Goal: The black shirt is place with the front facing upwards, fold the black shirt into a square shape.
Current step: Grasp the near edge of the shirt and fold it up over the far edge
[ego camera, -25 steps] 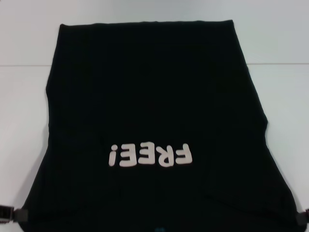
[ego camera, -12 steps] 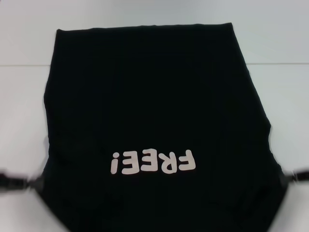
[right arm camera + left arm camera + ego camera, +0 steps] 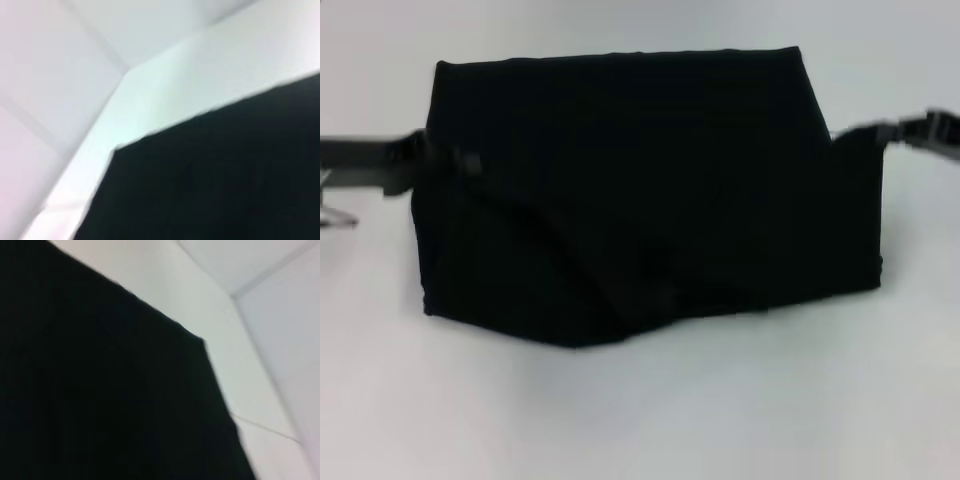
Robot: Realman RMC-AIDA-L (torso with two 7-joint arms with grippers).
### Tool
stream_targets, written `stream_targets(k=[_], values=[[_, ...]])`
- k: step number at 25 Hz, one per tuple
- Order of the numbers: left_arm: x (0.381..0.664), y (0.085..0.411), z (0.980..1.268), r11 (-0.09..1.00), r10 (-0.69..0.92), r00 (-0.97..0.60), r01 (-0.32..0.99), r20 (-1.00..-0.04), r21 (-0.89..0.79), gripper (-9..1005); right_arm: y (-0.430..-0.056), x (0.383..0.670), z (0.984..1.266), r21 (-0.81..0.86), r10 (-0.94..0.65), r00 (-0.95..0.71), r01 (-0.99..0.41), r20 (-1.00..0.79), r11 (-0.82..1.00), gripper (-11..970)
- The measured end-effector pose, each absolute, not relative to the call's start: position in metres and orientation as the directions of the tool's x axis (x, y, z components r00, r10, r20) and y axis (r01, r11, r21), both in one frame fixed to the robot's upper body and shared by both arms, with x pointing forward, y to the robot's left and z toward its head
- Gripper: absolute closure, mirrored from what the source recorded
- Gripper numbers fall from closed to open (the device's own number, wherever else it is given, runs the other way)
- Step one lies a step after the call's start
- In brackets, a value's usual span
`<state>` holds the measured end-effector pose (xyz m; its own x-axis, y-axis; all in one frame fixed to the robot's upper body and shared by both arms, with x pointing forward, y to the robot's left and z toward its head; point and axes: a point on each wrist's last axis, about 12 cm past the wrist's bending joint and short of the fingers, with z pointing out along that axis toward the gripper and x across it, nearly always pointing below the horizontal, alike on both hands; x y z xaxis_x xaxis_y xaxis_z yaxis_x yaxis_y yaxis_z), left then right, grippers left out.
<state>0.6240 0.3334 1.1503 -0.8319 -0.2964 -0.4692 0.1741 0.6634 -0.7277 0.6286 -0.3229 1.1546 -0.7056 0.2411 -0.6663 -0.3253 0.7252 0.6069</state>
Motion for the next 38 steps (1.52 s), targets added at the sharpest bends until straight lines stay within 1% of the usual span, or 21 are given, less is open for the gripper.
stream_targets(k=[3, 4, 5, 9, 14, 21, 29, 33, 38], values=[[0.646, 0.323, 1.143, 0.766, -0.31, -0.796, 0.115, -0.521, -0.632, 969, -0.307, 0.652, 1.143, 0.542, 0.254, -0.664, -0.269, -0.703, 0.797, 912], [0.653, 0.315, 1.133, 0.821, -0.296, -0.78, 0.088, -0.552, -0.564, 969, -0.301, 0.657, 1.137, 0.52, 0.251, -0.657, -0.251, -0.711, 0.817, 912], [0.653, 0.315, 1.133, 0.821, -0.296, -0.78, 0.088, -0.552, -0.564, 969, -0.294, 0.661, 1.13, 0.495, 0.241, -0.654, -0.234, -0.717, 0.837, 911], [0.656, 0.303, 1.12, 0.884, -0.245, -0.76, 0.081, -0.602, -0.461, 968, -0.264, 0.667, 1.108, 0.365, 0.157, -0.626, -0.219, -0.764, 0.905, 909], [0.655, 0.3, 1.118, 0.933, -0.182, -0.72, 0.089, -0.67, -0.349, 968, -0.26, 0.667, 1.105, 0.337, 0.152, -0.606, -0.204, -0.781, 0.919, 906], [0.654, 0.3, 1.121, 0.949, -0.157, -0.687, 0.094, -0.709, -0.301, 967, -0.27, 0.675, 1.115, 0.342, 0.198, -0.568, -0.158, -0.799, 0.926, 903], [0.658, 0.292, 1.126, 0.955, -0.144, -0.658, 0.102, -0.739, -0.277, 964, -0.258, 0.691, 1.132, 0.304, 0.187, -0.511, -0.157, -0.839, 0.94, 899], [0.66, 0.287, 1.127, 0.958, -0.127, -0.652, 0.114, -0.747, -0.262, 948, -0.252, 0.693, 1.133, 0.282, 0.164, -0.506, -0.166, -0.847, 0.945, 897], [0.661, 0.285, 1.126, 0.96, -0.129, -0.643, 0.109, -0.755, -0.257, 928, -0.241, 0.693, 1.126, 0.229, 0.104, -0.515, -0.185, -0.851, 0.956, 894]])
